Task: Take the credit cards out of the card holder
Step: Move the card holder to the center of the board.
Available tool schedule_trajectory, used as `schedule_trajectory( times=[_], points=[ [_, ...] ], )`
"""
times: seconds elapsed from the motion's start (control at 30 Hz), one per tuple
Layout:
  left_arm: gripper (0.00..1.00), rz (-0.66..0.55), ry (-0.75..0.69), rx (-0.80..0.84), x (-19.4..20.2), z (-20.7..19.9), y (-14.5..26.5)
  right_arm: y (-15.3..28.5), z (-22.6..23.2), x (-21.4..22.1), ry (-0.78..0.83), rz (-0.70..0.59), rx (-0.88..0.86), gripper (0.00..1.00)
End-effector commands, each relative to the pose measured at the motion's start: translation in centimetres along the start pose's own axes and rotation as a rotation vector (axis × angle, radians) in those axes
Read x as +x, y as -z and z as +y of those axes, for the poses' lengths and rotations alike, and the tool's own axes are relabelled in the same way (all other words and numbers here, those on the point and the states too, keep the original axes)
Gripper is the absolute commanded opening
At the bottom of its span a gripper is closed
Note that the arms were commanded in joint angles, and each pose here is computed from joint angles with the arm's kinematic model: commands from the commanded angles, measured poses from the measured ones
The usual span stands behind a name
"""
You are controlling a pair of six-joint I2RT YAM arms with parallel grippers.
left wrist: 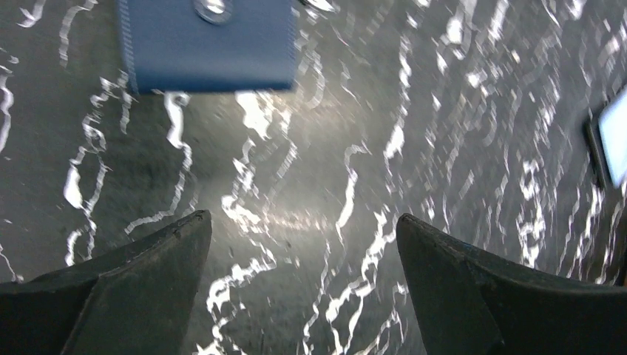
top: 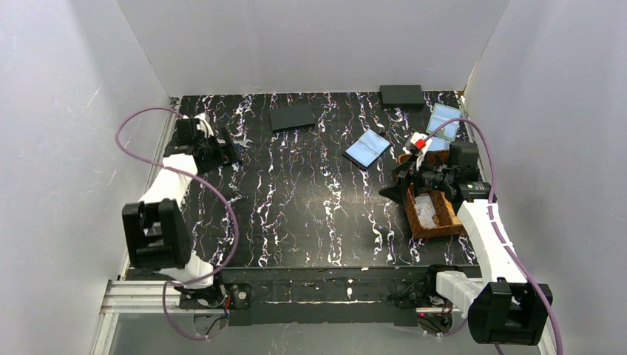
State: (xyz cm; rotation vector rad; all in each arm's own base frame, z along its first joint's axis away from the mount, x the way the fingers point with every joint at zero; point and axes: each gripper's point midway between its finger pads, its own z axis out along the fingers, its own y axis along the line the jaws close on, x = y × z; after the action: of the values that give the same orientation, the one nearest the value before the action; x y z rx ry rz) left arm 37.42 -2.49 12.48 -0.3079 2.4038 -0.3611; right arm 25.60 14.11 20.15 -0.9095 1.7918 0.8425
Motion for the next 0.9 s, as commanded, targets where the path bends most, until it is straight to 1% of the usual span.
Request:
schedule_trajectory(
  times=[0.0, 0.1, 0.23, 0.37, 0.43, 0.47, 0.53, 0.6, 0.7, 0.8, 0.83, 0.87],
  points=[
    [0.94, -0.036, 0.121, -0.026, -3.8, 1.0, -1.3, 0.2, 0.8, -1.3, 0.082, -0.057, -0.033, 0.98],
    [0.93, 0.006, 0.163, -0.105, -4.3, 2.3, -2.3, 0.3, 0.6, -1.3, 0.085, -0.054, -0.018, 0.98],
    [0.92, 0.07, 0.109, -0.206, -4.3, 4.5, -3.6, 0.3, 0.3, -1.3, 0.082, -0.05, -0.003, 0.98],
    [0.83, 0.164, 0.048, -0.225, -3.6, 6.1, -5.3, 0.3, 0.3, -1.2, 0.079, -0.049, -0.002, 0.98],
    [0.8, 0.185, 0.068, -0.191, -3.2, 6.9, -6.2, 0.3, 0.3, -1.1, 0.078, -0.047, 0.002, 0.98],
    [0.79, 0.175, 0.096, -0.144, -3.3, 7.1, -6.5, 0.3, 0.3, -1.1, 0.079, -0.047, 0.004, 0.98],
    [0.78, 0.148, 0.193, -0.025, -2.8, 7.2, -6.8, 0.3, 0.3, -1.0, 0.078, -0.045, 0.006, 0.98],
    [0.78, 0.097, 0.276, 0.05, -3.4, 8.3, -6.9, 0.3, 0.4, -0.9, 0.078, -0.046, 0.002, 0.98],
    [0.77, 0.108, 0.321, 0.093, -2.9, 9.1, -7.2, 0.2, 0.4, -0.8, 0.073, -0.045, -0.003, 0.98],
    [0.73, 0.114, 0.362, 0.12, -2.7, 9.3, -8.0, 0.2, 0.4, -0.6, 0.067, -0.042, -0.009, 0.98],
    [0.75, 0.122, 0.374, 0.131, -2.6, 9.2, -8.3, 0.2, 0.4, -0.6, 0.068, -0.042, -0.009, 0.98],
    [0.94, 0.133, 0.383, 0.136, -2.5, 9.3, -8.6, 0.1, 0.4, -0.6, 0.067, -0.041, -0.009, 0.98]
  ],
)
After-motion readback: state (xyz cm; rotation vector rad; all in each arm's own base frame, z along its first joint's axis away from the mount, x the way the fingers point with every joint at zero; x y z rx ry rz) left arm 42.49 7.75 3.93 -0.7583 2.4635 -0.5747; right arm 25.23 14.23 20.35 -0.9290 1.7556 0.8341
